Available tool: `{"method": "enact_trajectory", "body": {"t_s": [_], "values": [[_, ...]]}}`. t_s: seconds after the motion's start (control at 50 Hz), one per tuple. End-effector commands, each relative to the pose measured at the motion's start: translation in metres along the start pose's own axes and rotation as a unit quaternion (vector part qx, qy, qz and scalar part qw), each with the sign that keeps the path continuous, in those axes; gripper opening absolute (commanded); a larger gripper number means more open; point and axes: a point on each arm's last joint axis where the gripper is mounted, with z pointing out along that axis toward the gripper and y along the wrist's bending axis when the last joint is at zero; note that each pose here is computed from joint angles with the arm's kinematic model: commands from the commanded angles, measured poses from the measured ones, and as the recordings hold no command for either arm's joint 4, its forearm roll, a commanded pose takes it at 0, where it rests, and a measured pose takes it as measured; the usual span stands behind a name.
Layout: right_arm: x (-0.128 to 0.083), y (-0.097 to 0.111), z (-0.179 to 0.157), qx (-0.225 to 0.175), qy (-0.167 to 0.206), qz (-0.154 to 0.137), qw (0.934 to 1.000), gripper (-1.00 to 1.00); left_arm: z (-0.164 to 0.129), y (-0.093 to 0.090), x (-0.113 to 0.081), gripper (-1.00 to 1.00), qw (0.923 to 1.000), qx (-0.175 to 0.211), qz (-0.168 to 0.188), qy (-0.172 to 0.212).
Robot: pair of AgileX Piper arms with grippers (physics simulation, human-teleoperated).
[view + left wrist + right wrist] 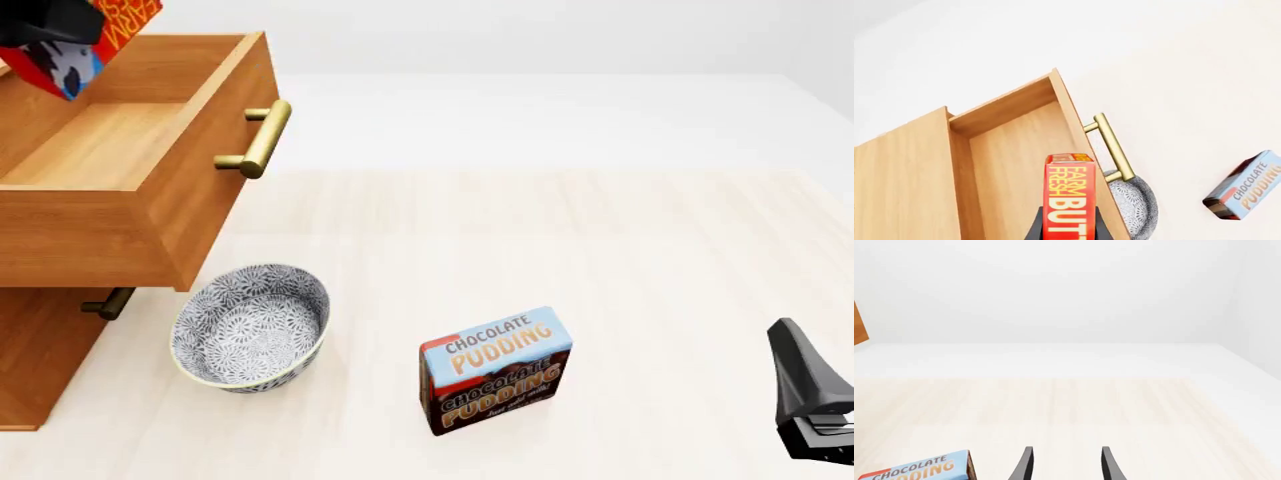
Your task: Put the butter at the back in the top drawer of the cabinet and close it.
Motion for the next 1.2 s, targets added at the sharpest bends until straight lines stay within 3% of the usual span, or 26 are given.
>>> {"method": "enact_trajectory", "body": {"t_s": [0.02, 0.72, 1.2], "values": [[0.0, 0.0, 0.0, 0.0, 0.0, 0.0, 1.0, 1.0, -0.004, 0.005, 0.011, -1.0, 0.9998, -0.018, -0.007, 0.002], [0.0, 0.0, 0.0, 0.0, 0.0, 0.0, 1.0, 1.0, 0.04, 0.006, 0.027, -1.0, 0.9986, -0.015, -0.036, 0.037], [0.0, 0.0, 0.0, 0.0, 0.0, 0.0, 1.0, 1.0, 0.04, 0.013, 0.042, -1.0, 0.9974, -0.034, -0.046, 0.043]]}}
